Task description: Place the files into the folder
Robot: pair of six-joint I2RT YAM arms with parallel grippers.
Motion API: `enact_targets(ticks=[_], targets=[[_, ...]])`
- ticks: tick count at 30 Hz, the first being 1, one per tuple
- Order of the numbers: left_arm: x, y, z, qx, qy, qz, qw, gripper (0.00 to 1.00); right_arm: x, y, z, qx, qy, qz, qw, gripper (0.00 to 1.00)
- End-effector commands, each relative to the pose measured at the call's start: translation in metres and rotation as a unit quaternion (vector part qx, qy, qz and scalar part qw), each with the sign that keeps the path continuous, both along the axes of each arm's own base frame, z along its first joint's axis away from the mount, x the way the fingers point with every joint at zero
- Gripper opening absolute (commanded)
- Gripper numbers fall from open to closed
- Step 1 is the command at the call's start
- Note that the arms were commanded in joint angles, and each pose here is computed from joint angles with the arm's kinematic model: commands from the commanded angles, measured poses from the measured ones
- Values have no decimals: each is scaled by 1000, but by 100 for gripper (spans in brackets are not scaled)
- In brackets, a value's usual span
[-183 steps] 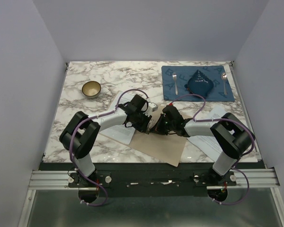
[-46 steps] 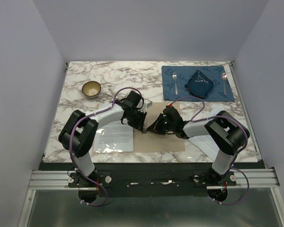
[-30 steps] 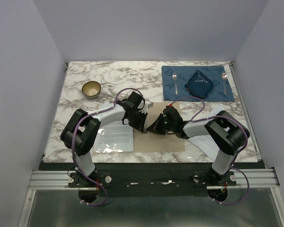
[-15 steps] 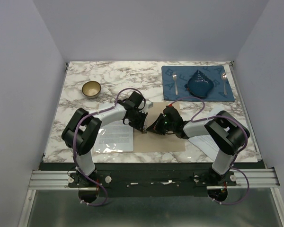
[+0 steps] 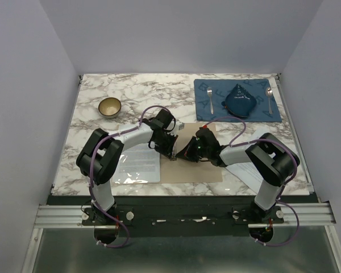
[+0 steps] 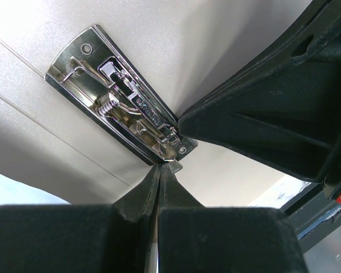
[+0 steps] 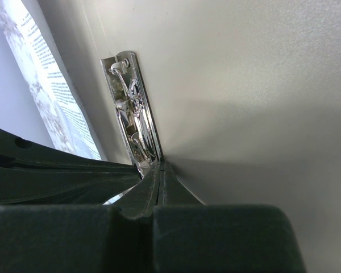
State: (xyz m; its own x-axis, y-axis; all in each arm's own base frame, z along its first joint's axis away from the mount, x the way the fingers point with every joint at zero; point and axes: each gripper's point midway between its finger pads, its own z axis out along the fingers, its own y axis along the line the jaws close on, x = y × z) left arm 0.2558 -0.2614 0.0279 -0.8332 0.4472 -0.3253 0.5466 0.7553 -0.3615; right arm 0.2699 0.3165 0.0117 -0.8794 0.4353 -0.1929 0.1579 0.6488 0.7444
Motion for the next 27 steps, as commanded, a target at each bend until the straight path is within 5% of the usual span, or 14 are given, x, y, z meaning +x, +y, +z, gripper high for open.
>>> enact_targets(ticks=[1,14,27], targets=[[-8,9,-40,61,12,-8,998,4,-55,-72,-93,-178,114,-15,977,0],[3,-6,-35,62,3,-19,998,0,-58,-73,-98,-179,121,-14,976,0],[9,-41,65,-98,27,-43,994,0,-71,-86,-109,-195,134,-17,971,0]])
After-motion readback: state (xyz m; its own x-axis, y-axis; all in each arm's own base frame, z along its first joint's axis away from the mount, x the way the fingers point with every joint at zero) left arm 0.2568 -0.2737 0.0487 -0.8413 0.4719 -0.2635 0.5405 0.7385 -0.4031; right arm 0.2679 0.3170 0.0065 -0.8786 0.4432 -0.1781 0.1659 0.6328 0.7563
